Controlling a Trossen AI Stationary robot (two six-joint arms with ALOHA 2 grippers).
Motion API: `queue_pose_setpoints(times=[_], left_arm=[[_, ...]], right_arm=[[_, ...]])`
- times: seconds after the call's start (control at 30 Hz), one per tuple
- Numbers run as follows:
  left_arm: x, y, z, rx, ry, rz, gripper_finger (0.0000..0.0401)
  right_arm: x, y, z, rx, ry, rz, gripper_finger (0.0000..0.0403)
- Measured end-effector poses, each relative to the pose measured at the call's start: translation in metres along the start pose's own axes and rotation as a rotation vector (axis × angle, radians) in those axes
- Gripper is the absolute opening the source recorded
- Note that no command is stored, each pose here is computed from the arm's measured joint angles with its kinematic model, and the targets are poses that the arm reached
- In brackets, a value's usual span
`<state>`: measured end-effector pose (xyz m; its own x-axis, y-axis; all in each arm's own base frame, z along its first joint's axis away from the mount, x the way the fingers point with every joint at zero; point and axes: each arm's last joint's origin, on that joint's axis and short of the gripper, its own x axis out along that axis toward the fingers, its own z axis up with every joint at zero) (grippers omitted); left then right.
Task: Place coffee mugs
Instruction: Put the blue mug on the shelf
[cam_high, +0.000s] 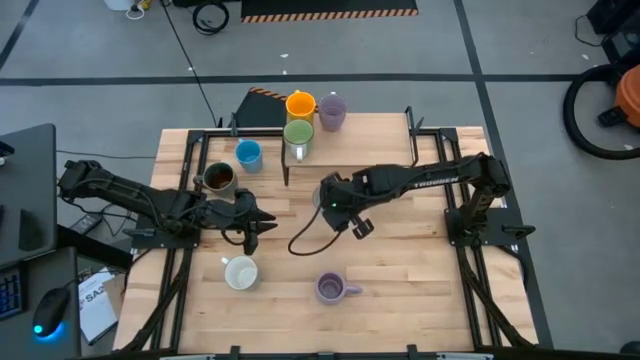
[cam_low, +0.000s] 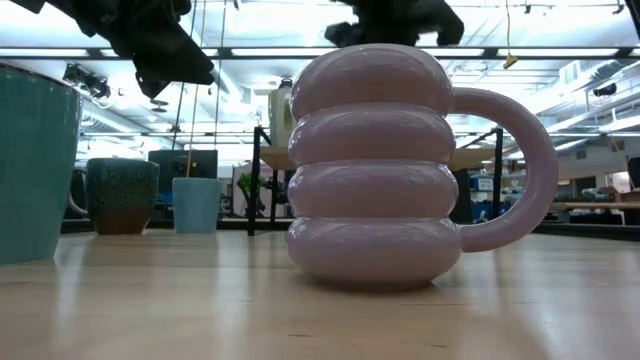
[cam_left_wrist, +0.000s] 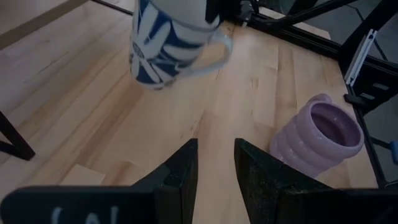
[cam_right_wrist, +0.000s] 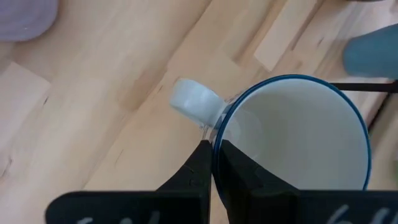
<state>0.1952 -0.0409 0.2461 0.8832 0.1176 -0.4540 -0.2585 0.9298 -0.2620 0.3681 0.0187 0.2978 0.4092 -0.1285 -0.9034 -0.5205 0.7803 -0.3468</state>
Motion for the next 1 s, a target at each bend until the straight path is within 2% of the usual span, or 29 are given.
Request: queue_pose_setpoints(times=[0.17,0.37,0.53,0.73,1.0], left_arm=[[0.000,0.000,0.000,0.004,0.000,0.000,0.0110],[0.000,0.000,0.000,0.004,0.000,0.000,0.0110],[0.000,0.000,0.000,0.005,0.000,0.000,0.0110],[0.000,0.000,0.000,0.005,0.000,0.000,0.0110],[0.000,0.000,0.000,0.006,-0.001,0.003,0.0110]], right_arm=[[-0.016,-0.015,-0.002,-0.018,-0.003,-0.018,0.0023],[-0.035,-0.036,-0.013,0.022,0.016,-0.043,0.0024],[-0.050,-0.052,-0.018,0.011,0.020,-0.105,0.0024],[-0.061,-0.072,-0.034,0.021,0.047,-0.135,0.0024],[-0.067,-0.103,-0.066,0.102,-0.012,-0.086,0.0024]])
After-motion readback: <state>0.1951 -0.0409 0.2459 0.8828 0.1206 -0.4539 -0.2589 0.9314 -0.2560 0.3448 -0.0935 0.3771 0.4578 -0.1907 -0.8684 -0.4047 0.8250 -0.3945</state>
